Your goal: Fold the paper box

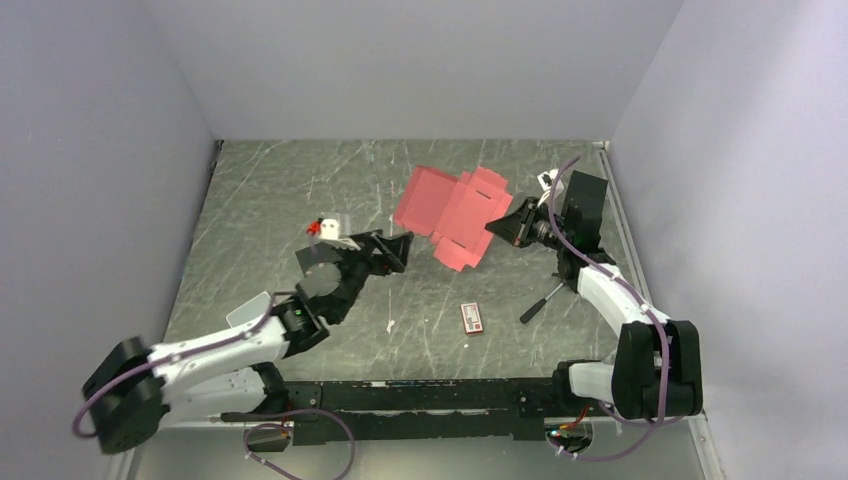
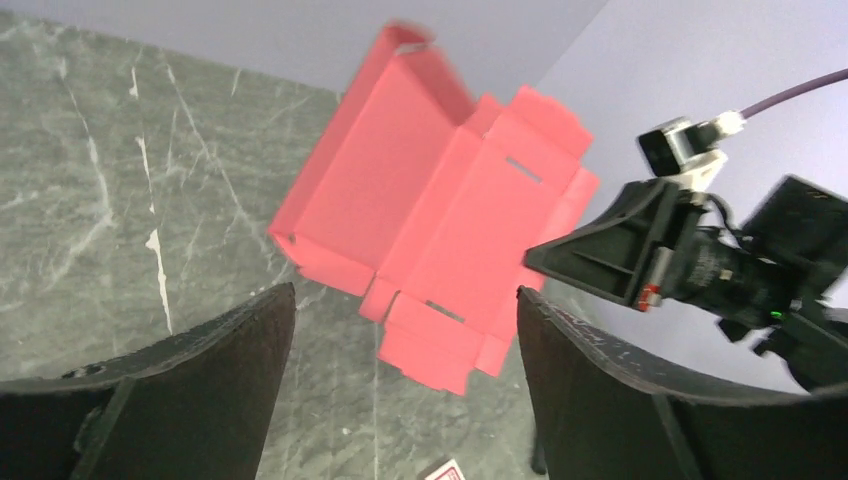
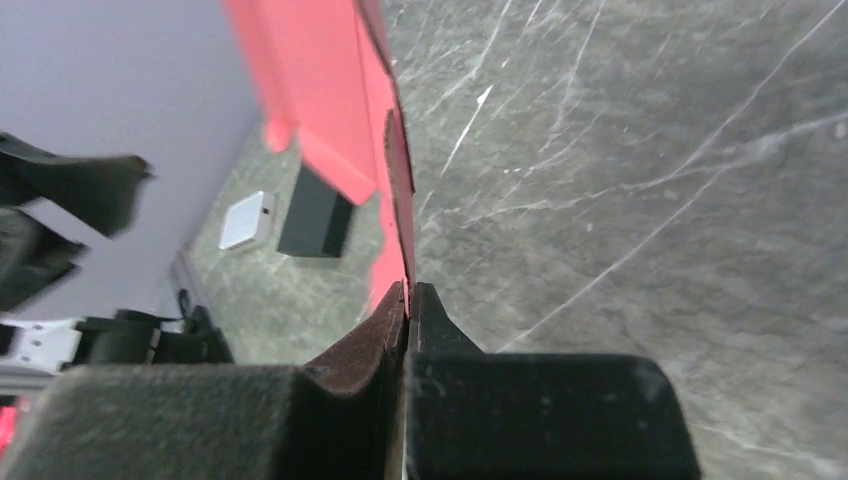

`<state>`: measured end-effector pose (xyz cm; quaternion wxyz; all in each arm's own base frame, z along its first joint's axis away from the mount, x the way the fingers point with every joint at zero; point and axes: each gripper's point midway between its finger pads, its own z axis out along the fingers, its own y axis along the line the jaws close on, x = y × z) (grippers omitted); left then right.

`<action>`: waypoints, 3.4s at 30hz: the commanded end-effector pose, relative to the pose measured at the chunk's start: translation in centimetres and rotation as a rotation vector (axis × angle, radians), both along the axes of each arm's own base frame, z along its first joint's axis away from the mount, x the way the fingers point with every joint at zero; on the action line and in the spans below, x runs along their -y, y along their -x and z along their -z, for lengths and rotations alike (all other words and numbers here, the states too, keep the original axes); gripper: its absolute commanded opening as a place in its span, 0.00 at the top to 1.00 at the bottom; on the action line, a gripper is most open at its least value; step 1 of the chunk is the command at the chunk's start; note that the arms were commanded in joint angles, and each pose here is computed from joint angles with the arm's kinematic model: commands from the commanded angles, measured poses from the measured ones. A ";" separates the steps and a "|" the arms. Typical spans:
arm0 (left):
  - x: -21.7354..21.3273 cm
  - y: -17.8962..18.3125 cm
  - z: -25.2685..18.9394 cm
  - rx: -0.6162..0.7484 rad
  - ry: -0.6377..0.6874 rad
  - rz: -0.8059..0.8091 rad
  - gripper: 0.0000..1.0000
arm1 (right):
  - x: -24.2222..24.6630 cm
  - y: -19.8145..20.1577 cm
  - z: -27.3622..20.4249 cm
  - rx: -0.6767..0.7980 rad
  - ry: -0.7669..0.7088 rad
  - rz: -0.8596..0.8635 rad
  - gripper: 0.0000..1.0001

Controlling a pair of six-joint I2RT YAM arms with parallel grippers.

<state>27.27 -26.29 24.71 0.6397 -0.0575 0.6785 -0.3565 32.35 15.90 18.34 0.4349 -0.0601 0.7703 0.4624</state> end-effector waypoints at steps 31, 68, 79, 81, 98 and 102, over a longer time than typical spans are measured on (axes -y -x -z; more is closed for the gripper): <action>0.3 -0.6 -0.1 -0.040 -0.076 0.493 0.17 | 0.4 2.6 -3.8 0.340 0.279 -0.268 1.00; 2.4 -2.7 2.2 -0.165 -0.005 0.591 1.00 | -0.3 2.4 -2.8 0.240 0.214 -0.243 0.97; -0.7 -1.6 0.7 -0.038 -0.042 0.488 1.00 | -0.1 5.6 -6.4 0.328 0.086 -0.425 0.44; -1.2 -1.1 0.5 -0.015 -0.054 0.484 1.00 | 0.3 5.7 -6.8 0.333 0.074 -0.424 0.42; -1.0 0.8 0.0 0.042 -0.055 0.584 1.00 | 0.7 3.5 -5.3 0.282 0.119 -0.299 0.81; -0.8 0.7 0.2 0.033 -0.048 0.589 1.00 | -0.3 4.8 -6.0 0.314 0.086 -0.372 0.78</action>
